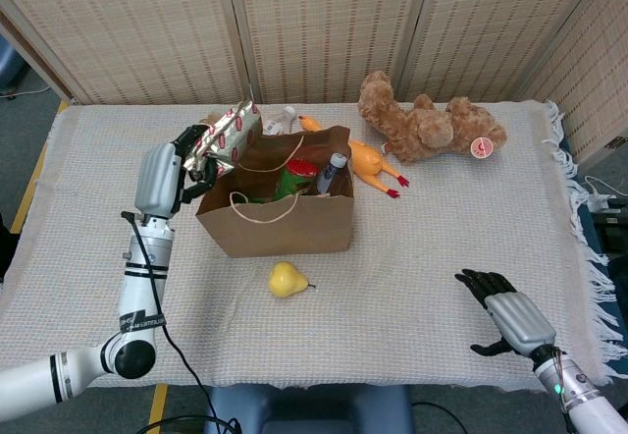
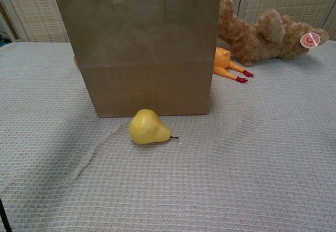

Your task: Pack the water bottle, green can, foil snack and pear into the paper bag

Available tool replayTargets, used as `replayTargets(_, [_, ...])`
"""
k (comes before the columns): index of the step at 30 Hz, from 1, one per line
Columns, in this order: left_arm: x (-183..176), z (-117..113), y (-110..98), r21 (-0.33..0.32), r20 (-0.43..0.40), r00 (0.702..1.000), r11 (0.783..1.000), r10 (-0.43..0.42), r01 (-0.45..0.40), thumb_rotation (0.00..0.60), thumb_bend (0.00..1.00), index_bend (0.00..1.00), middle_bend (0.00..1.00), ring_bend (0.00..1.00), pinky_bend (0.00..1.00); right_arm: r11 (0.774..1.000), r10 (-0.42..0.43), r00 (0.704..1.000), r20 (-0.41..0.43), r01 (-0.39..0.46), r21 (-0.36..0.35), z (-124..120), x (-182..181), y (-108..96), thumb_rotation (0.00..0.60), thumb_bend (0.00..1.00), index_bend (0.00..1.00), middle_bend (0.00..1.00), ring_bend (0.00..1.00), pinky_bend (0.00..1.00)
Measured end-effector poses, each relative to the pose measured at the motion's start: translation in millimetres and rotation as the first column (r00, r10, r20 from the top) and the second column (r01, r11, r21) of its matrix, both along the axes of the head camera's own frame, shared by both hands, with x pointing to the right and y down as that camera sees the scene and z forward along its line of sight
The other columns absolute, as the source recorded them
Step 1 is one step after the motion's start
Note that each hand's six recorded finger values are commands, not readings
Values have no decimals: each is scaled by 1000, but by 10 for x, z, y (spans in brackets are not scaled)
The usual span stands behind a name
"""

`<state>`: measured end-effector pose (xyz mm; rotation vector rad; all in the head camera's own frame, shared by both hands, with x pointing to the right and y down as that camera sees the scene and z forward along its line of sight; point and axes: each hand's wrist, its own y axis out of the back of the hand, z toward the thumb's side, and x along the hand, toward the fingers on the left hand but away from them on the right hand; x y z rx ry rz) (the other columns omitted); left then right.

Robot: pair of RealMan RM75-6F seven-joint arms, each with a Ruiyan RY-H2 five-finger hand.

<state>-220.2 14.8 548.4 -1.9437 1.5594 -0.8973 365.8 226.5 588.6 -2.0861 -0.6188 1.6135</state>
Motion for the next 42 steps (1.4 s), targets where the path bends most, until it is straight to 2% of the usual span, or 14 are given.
replayTargets(4, [109,83,96,-23,38,996,997,77,-76,600,660,675,829,724,825,1000,2,1000,-2,-2,-7,11,13,-6,600,22,0,0,0,0])
replayTargets(6, [179,128,176,-29,58,991,992,125,-123,600,618,634,789,683,786,1000,-1,1000,0,1,-6,5,5,-3,600,22,0,0,0,0])
replayTargets(8, [247,175,249,-38,74,983,986,166,-164,600,556,518,669,574,675,1000,-4,1000,2,4,-3,-1,-4,1,600,22,0,0,0,0])
replayTargets(11, [379,229,347,-53,90,968,972,234,-230,600,456,237,323,282,444,1000,-8,1000,2,8,-3,-2,-14,7,600,22,0,0,0,0])
replayTargets(13, [452,230,374,-61,81,964,966,255,-250,600,427,134,185,158,351,1000,-10,1000,1,10,-4,0,-16,10,600,22,0,0,0,0])
replayTargets(17, [512,224,374,-70,58,968,968,244,-239,600,411,12,25,43,251,1000,-5,1000,-1,5,-3,5,-6,4,600,21,0,0,0,0])
replayTargets(19, [528,229,374,-78,46,971,970,233,-229,600,408,0,0,14,233,1000,-5,1000,-1,5,-4,5,-5,3,600,21,0,0,0,0])
replayTargets(26, [478,187,347,-65,27,981,980,190,-188,600,410,0,0,6,227,1000,-6,1000,-1,6,-5,9,2,3,600,22,0,0,0,0])
replayTargets(32, [226,47,237,-24,-38,996,996,81,-82,600,444,0,5,8,228,1000,-9,1000,-3,9,-5,13,3,12,600,22,0,0,0,0])
replayTargets(36, [-124,-83,223,-16,-88,996,1000,-11,9,600,616,14,20,9,228,1000,-8,1000,-4,8,-2,13,7,14,600,22,0,0,0,0])
replayTargets(42, [-836,-259,331,9,-68,990,992,-123,124,600,642,84,84,44,229,1000,-11,1000,-6,11,-1,13,2,26,600,21,0,0,0,0])
